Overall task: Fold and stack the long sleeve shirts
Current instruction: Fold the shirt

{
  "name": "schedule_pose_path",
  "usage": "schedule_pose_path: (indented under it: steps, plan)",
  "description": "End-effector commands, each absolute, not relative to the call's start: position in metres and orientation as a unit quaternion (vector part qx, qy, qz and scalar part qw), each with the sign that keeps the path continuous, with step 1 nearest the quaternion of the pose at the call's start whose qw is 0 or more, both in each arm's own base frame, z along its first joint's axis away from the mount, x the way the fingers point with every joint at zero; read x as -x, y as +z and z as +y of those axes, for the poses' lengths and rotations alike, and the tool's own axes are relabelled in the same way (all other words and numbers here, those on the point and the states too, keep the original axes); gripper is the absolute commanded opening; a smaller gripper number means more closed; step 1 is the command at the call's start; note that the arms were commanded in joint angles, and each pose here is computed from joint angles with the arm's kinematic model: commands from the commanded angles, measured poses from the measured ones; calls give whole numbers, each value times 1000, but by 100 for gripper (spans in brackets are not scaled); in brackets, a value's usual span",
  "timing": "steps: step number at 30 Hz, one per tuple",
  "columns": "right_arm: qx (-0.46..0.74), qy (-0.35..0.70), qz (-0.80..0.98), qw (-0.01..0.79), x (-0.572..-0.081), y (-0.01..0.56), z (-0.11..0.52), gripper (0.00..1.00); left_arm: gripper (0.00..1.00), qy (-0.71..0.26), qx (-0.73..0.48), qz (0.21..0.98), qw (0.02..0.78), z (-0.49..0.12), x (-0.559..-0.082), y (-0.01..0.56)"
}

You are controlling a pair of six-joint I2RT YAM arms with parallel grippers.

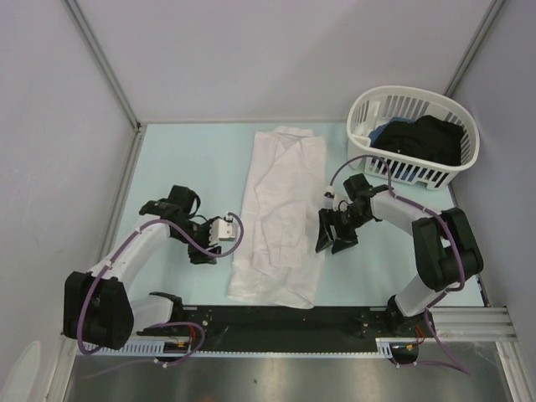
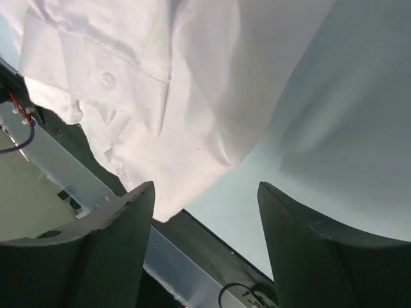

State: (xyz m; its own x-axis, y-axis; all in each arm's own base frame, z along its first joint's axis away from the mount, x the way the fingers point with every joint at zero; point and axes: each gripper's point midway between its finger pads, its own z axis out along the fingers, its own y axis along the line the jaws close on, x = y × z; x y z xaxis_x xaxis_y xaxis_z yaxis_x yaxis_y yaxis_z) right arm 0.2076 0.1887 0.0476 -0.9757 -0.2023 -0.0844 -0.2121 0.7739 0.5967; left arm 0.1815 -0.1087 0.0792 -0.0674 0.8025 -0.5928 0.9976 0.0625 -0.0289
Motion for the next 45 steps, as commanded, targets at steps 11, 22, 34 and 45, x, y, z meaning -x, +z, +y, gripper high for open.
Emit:
schedule_pose_path:
  steps: [11,22,34,45]
  plan:
    - [346,359,854,151,-208,102,254,42,62,-275,-669,626,291,-179,-194,99]
    - [566,298,747,179,-119,88,291,57,62,-285,-591,693,300,-161,-193,98]
    - [588,234,756,167,-108,46,305,50,63,-264,-495,751,349,-119,-216,106]
    - [600,223,750,164,-104,42,312,0,63,-247,-486,755,363,-107,-211,105]
